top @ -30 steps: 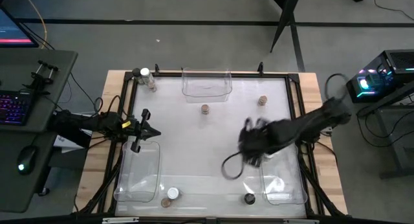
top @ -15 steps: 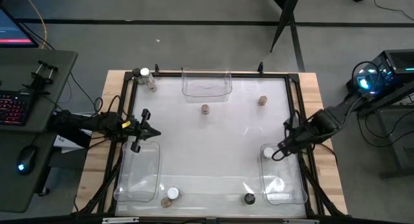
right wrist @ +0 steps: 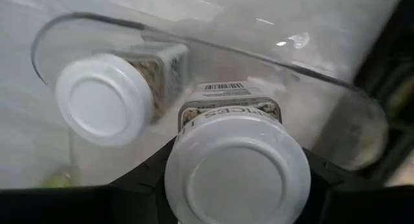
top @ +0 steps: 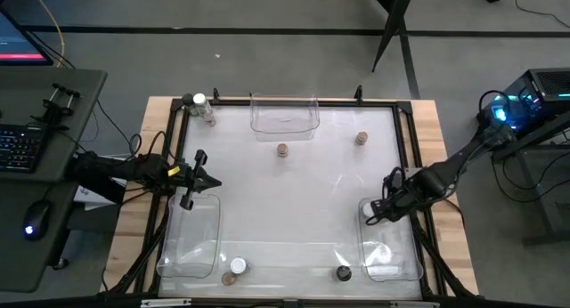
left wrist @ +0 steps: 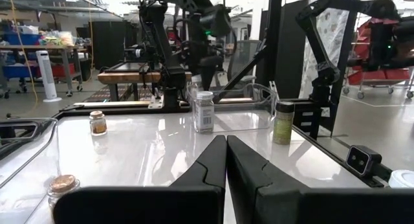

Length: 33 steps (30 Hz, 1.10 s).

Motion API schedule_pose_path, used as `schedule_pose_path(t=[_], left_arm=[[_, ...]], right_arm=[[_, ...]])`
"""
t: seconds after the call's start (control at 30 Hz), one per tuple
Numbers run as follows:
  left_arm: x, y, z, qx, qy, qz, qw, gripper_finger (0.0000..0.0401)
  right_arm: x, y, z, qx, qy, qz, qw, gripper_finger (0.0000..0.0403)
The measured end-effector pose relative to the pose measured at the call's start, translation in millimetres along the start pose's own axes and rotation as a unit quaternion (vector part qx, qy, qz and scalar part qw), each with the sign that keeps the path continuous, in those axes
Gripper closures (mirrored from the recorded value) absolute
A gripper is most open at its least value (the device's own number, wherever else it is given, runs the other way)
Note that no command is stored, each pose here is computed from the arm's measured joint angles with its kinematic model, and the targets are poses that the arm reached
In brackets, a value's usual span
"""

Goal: Sort spices by type
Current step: Put the white seasoning bottle into the bottom right transparent bin

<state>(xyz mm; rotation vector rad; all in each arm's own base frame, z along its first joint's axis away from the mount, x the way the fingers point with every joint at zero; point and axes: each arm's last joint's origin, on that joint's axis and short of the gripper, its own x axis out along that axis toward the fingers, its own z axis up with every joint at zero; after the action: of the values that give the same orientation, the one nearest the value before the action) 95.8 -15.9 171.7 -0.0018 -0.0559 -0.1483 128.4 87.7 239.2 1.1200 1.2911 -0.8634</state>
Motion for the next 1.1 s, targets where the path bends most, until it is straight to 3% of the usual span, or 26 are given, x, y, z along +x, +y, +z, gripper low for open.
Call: schedule_pose_path(t=[0.53,0.87,1.1], left_arm=[[0.0,0.0,0.0,0.000,0.000,0.000,1.000,0.0401],[0.0,0.0,0.0,0.000,0.000,0.000,1.000,0.0401],[0.0,0.0,0.0,0.000,0.000,0.000,1.000,0.0401]], right_arm=[[15.2,4.5,1.3,0.061,-0.026,0.047,0.997,0.0211],[15.2,4.1,1.7,0.049,-0.031,0.046,0.997,0.0211],[15.1,2.9,3.5,0.054,-0.055,0.045,0.996,0.0127]])
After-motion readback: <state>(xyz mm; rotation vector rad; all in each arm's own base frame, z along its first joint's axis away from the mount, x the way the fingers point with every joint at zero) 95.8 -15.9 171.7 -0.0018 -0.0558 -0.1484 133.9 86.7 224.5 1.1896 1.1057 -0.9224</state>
